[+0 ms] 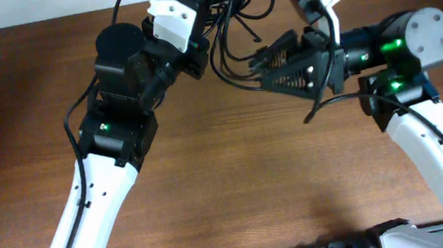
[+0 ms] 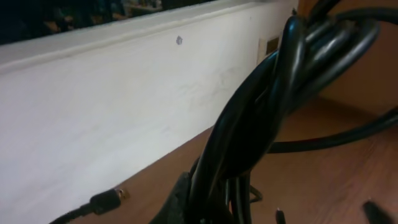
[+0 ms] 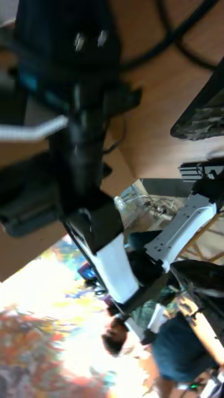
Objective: Untangle cables
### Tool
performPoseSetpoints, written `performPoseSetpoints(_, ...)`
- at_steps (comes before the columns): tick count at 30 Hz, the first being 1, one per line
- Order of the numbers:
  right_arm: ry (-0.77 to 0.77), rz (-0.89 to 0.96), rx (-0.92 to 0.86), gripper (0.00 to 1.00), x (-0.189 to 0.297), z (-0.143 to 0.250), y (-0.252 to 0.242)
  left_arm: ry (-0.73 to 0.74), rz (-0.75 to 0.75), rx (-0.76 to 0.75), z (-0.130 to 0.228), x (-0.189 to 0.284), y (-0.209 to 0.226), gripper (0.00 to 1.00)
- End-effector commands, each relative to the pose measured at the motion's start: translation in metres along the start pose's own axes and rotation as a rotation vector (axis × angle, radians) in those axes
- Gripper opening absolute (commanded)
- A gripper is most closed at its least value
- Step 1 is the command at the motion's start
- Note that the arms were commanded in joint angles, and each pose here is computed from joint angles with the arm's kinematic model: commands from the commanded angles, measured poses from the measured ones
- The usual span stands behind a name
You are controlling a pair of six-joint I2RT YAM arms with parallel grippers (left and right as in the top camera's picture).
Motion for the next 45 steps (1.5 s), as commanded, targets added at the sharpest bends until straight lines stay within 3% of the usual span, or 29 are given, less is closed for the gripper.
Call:
performPoseSetpoints(1,0.03,-0.053,0.144,0.59,-0.013,-0.002,0.02,-0.041,0.038,0.061,-0.013,0.004,-0.015,0.0)
performPoseSetpoints(9,-0.002,-0.04,0.179,0.59,-0.011,-0.006,0.021,-0.044,0.128,0.043,-0.017,0.0,-0.047,0.0)
performPoseSetpoints(14,-0.118,0.104,0.173,0.59,0.031,-0.017,0.008,-0.005,0.18,0.006,-0.012,-0.001,-0.065,0.0)
performPoseSetpoints(21,-0.129,0.137,0.116,0.58,0.043,-0.017,0.002,-0.023,0.233,-0.073,-0.015,-0.002,-0.085,0.0)
performPoseSetpoints(23,-0.117,0.133,0.114,0.58,0.043,-0.016,0.0,-0.031,0.232,-0.057,-0.017,-0.002,-0.085,0.0)
performPoseSetpoints(26,-0.116,0.134,0.107,0.52,0.043,-0.015,-0.007,-0.064,0.228,0.084,-0.026,0.003,-0.083,0.0)
performPoseSetpoints(29,-0.138,0.142,0.087,0.53,0.044,-0.017,-0.011,-0.085,0.226,0.081,-0.032,0.011,-0.083,0.0)
performPoseSetpoints(32,-0.159,0.146,0.035,0.62,0.044,-0.018,-0.013,-0.057,0.135,0.06,-0.028,0.01,-0.072,0.0)
performPoseSetpoints(35,-0.231,0.173,-0.054,0.7,0.046,-0.021,-0.019,0.016,-0.069,0.079,-0.014,0.011,-0.036,0.0)
performPoseSetpoints(37,-0.275,0.193,-0.078,0.71,0.047,-0.024,-0.023,0.036,-0.12,0.089,-0.01,0.014,-0.019,0.0)
performPoseSetpoints(45,-0.429,0.333,-0.181,0.79,0.051,-0.024,-0.051,0.051,-0.165,0.101,-0.004,0.019,0.001,0.0)
Point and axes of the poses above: each gripper's point midway between its finger pads, its own x axis back along the fingers, its own y axis along the line the jaws close on, z = x × y, the point moved 9 cm from there along x, back along the fingers, and after that the axes turned 3 degrees about -x, right-handed, at the moved point
